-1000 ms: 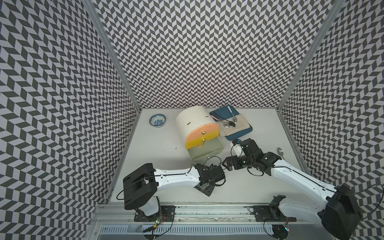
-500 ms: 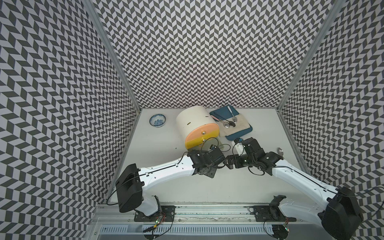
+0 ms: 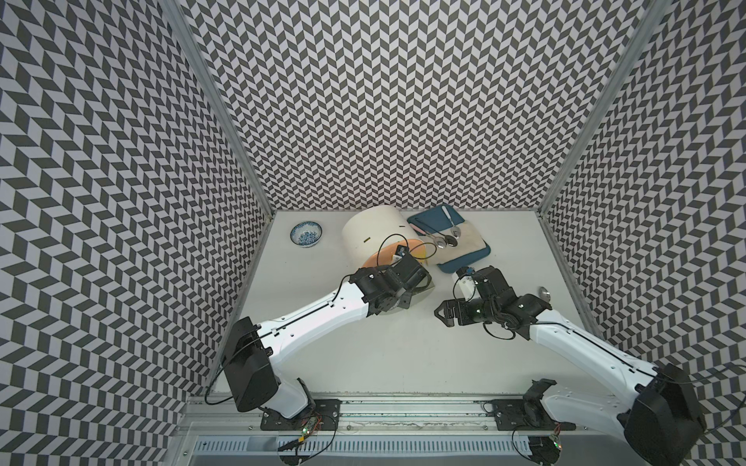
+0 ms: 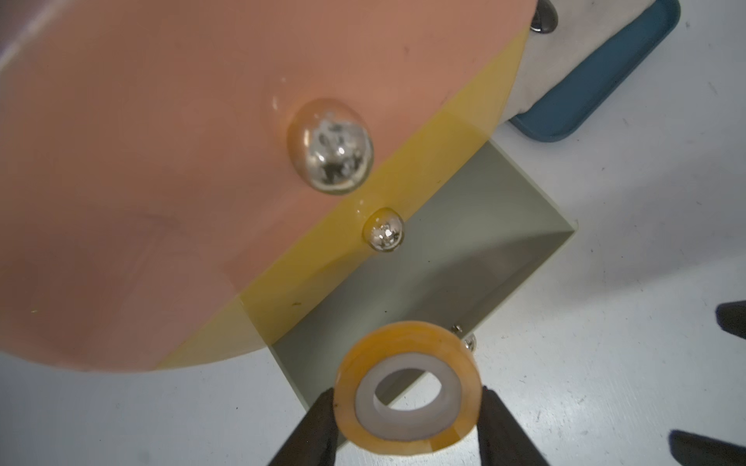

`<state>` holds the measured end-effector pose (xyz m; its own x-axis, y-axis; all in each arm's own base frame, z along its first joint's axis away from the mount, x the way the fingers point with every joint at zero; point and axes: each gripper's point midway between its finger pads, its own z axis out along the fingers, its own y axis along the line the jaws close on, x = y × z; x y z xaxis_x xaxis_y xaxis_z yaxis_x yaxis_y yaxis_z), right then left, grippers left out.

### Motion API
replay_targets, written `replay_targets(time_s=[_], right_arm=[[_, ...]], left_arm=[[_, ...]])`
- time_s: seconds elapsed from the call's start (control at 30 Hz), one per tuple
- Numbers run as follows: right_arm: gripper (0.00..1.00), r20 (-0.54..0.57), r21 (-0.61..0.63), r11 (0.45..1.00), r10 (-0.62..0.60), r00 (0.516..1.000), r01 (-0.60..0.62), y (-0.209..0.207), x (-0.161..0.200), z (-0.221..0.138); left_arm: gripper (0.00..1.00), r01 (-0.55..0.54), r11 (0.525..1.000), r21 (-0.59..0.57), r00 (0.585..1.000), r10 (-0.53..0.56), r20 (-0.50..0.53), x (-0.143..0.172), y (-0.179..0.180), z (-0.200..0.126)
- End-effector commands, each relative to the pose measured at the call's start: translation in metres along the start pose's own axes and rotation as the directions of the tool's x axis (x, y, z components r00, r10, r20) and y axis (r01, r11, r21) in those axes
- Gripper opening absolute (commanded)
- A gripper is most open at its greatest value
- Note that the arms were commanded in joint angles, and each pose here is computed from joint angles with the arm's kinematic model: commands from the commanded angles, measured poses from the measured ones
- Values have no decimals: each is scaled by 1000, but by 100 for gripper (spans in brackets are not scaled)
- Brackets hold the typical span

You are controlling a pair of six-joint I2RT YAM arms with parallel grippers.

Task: Place the transparent tape into the drawer according to color
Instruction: Place the tape in the drawer.

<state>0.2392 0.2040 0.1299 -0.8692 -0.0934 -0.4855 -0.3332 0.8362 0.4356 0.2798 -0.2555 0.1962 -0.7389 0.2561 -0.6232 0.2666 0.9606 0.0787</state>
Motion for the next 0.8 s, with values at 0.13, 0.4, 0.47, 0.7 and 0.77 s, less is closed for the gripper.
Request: replay_targets(time_s=[0.13, 0.4, 0.47, 0.7, 0.77], right_arm=[[100, 62, -27, 1000, 0, 998, 2, 5, -13, -8], [100, 55, -32, 1000, 2, 998, 0, 6, -12, -7], [100, 54, -35, 999, 3, 999, -1, 6, -11, -7], [100, 48, -85, 996, -11, 999, 15, 12, -7, -4], [100, 54, -109, 994, -15, 998, 21, 16, -6, -2]], left_arm=[[41, 3, 996, -90, 999, 2, 53, 1, 15, 19], [66, 14, 991, -135, 999, -7, 52, 12, 26, 33], [74, 17, 991, -134, 998, -10, 54, 11, 26, 33], [81, 44, 995, -88, 996, -36, 83, 3, 25, 18], [83, 59, 997, -46, 994, -54, 100, -2, 23, 8]])
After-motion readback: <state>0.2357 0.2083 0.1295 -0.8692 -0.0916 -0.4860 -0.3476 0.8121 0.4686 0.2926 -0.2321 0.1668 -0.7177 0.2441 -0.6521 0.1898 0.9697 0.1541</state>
